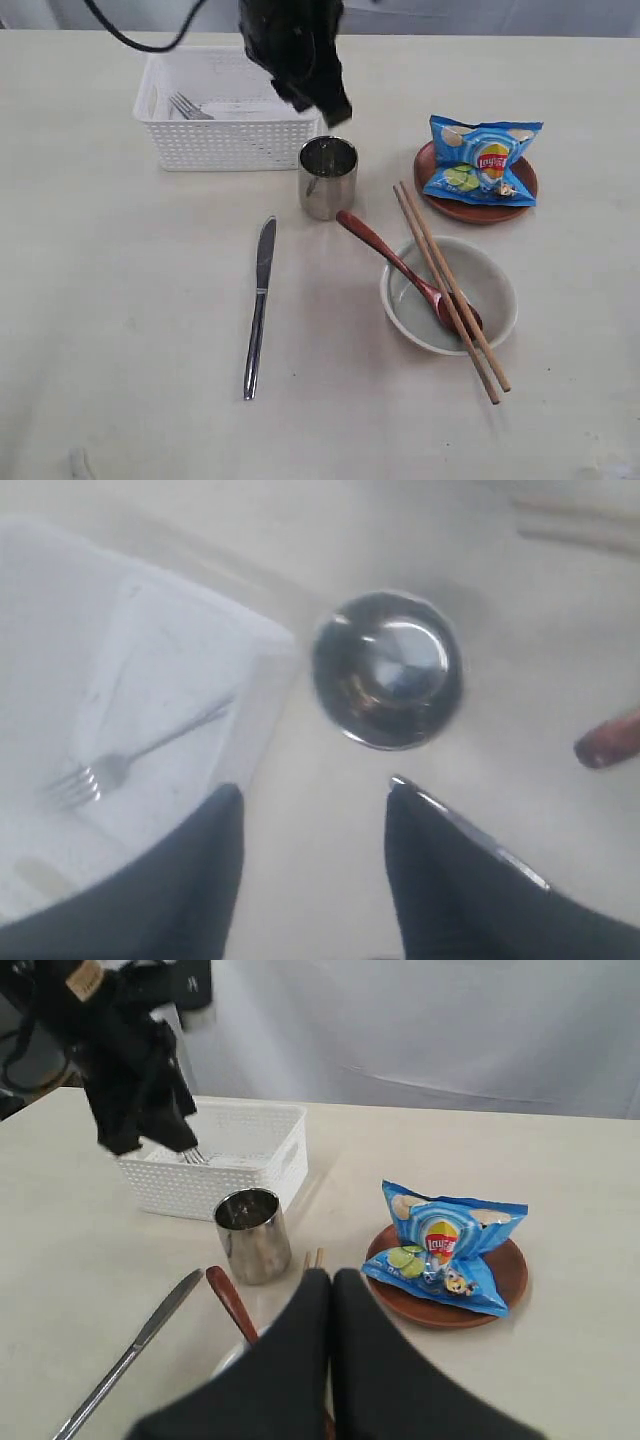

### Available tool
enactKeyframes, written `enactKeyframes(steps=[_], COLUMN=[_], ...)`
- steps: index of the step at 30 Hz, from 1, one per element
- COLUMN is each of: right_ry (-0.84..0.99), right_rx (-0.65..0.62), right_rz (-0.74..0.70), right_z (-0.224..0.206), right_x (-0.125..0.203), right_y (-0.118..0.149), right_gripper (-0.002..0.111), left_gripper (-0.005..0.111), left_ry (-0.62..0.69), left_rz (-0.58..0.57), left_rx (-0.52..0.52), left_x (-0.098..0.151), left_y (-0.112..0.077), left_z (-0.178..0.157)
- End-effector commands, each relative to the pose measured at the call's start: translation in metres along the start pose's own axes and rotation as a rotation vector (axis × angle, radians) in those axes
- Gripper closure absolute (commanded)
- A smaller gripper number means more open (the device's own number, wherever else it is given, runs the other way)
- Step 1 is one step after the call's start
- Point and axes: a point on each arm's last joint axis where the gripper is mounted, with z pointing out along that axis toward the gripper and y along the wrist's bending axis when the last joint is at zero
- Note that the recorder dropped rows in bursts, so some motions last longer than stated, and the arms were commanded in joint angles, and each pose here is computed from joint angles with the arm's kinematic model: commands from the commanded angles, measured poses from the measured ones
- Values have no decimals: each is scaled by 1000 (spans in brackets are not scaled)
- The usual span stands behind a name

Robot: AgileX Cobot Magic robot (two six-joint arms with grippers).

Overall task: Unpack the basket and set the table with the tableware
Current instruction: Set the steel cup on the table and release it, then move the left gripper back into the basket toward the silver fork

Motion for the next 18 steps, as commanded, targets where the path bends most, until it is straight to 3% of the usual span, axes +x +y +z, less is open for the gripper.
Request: enactKeyframes(steps=[1, 3, 7, 10, 13, 16, 18], right_ry=[1, 1, 1, 1, 1, 1, 1], right_rx=[-2, -2, -2, -2, -2, -2, -2], right_rz=[-5, -5, -5, -5, -5, -5, -5], right_z=[0, 0, 0, 0, 0, 0, 0], right_x=[0, 0, 0, 0, 0, 0, 0], right_y=[0, 0, 0, 0, 0, 0, 0], right_gripper=[108, 108, 108, 108, 108, 108, 108], left_gripper=[73, 72, 67, 62, 62, 62, 63], left_ry=[-66, -59, -108, -161, -178, -209, -231], left_rz=[-652, -789, -942, -924, -763, -685, -565], left_rx=[-37, 69, 458, 611, 597, 501, 441], left_x=[28, 43, 61, 71, 75, 72, 70], left_y=[65, 90, 121, 133, 133, 136, 136], left_z=[-12, 2, 48, 81, 94, 97, 98])
